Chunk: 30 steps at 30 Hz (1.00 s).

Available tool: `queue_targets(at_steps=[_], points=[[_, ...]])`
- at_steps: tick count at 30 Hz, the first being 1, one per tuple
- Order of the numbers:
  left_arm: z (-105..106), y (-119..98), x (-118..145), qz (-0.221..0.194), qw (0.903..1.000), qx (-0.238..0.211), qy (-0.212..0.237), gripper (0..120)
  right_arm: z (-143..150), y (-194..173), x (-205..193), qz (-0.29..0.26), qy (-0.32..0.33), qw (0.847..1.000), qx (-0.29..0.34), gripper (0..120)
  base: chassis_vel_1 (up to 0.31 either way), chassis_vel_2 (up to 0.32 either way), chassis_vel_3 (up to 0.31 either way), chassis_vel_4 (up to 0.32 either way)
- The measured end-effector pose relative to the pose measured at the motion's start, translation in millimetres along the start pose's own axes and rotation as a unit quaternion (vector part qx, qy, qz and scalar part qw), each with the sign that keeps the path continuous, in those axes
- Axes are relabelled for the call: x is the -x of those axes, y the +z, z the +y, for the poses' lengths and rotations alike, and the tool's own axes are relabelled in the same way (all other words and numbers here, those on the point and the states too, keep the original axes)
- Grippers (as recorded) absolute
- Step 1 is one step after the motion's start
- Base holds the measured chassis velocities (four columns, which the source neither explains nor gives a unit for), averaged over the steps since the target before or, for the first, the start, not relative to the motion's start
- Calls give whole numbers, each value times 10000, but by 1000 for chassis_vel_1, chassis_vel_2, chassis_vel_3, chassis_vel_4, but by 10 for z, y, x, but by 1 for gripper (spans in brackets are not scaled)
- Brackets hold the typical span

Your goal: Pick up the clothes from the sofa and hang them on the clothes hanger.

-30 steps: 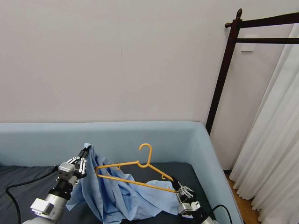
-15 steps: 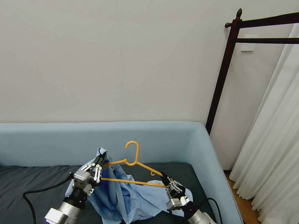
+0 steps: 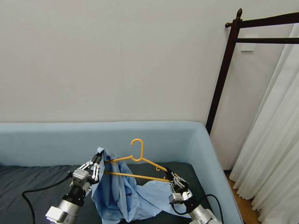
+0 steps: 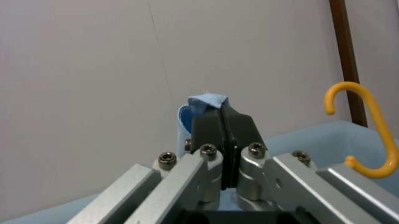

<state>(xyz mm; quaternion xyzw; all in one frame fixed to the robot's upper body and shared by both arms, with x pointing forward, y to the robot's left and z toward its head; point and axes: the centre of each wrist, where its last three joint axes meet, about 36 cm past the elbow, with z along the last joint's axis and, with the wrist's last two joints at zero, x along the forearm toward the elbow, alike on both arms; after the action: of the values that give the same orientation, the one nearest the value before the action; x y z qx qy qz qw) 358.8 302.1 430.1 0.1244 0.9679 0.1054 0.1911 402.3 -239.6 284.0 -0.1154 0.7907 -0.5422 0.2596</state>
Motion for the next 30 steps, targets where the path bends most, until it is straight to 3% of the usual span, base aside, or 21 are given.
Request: queue_targets(at_steps=[9, 22, 30], points=[[-217, 18, -49, -16, 9994, -278, 190, 0, 3, -119, -31, 223, 144, 9996, -55, 5, 0, 0, 0, 0], [-586, 173, -145, -14, 9975, -524, 476, 0, 162, -298, 283, -230, 133, 9993, 281, 5, 0, 0, 0, 0], [-538, 131, -85, -220, 9969, -571, 497, 0, 125, -105, 352, -549, -22, 9984, -152, 5, 0, 0, 0, 0]])
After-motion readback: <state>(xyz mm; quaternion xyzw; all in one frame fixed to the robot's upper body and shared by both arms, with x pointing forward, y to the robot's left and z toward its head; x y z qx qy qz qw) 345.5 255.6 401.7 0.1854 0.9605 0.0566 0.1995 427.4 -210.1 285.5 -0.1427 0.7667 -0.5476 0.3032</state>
